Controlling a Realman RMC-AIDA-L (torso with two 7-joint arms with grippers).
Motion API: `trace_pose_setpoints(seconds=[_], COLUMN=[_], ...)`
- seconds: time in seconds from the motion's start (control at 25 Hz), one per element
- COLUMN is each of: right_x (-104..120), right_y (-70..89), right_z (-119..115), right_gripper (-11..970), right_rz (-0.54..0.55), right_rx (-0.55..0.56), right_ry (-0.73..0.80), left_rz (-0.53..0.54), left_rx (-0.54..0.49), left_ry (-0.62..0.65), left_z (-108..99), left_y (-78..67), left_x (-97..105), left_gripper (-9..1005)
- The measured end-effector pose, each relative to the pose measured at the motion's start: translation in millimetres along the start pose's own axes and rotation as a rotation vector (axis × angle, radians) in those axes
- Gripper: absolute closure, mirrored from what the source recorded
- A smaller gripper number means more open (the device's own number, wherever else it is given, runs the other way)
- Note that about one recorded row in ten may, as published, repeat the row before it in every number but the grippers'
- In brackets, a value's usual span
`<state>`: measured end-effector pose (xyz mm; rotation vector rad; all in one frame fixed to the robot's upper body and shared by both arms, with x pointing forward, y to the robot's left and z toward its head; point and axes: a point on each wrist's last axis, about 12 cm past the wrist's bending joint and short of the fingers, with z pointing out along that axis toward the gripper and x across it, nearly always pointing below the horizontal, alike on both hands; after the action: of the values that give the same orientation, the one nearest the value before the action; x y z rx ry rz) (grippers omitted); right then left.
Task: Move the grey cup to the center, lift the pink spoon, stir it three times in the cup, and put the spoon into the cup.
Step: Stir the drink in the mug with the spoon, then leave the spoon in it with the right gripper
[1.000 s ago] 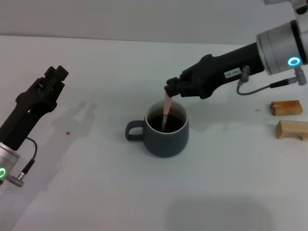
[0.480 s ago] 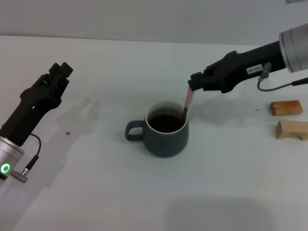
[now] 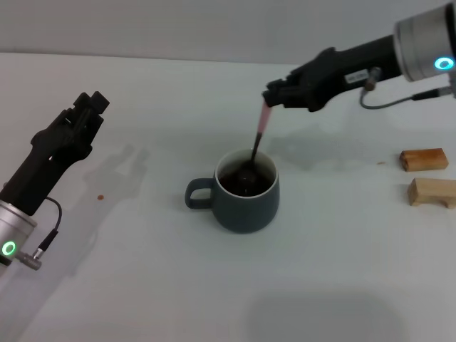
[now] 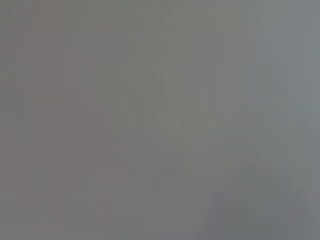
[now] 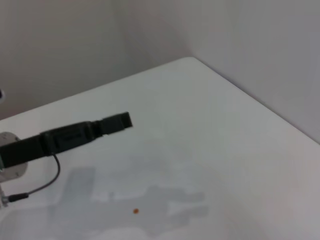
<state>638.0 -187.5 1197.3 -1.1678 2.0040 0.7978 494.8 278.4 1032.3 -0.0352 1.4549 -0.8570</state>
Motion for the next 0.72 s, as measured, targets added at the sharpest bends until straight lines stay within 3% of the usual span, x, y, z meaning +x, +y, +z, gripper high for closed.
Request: trace_pose_setpoints(seconds=[0.36,0.72], right_x=[-17.7,-17.7], right_y=[13.8,26.6], right_z=[15.8,11.3], right_gripper=[874,876], right_rz=[-0.056,-0.056], right_rx=[-0.062,-0.139], right_ry=[-0.004,0.012], left_rz=[0.001,0.003], left_rx=[-0.007,-0.007], left_ry=[0.004,0.004], left_z=[-2.2,-2.2], left_y=[1.1,1.6], left_x=[0.4,-0.1], left_gripper=[680,680])
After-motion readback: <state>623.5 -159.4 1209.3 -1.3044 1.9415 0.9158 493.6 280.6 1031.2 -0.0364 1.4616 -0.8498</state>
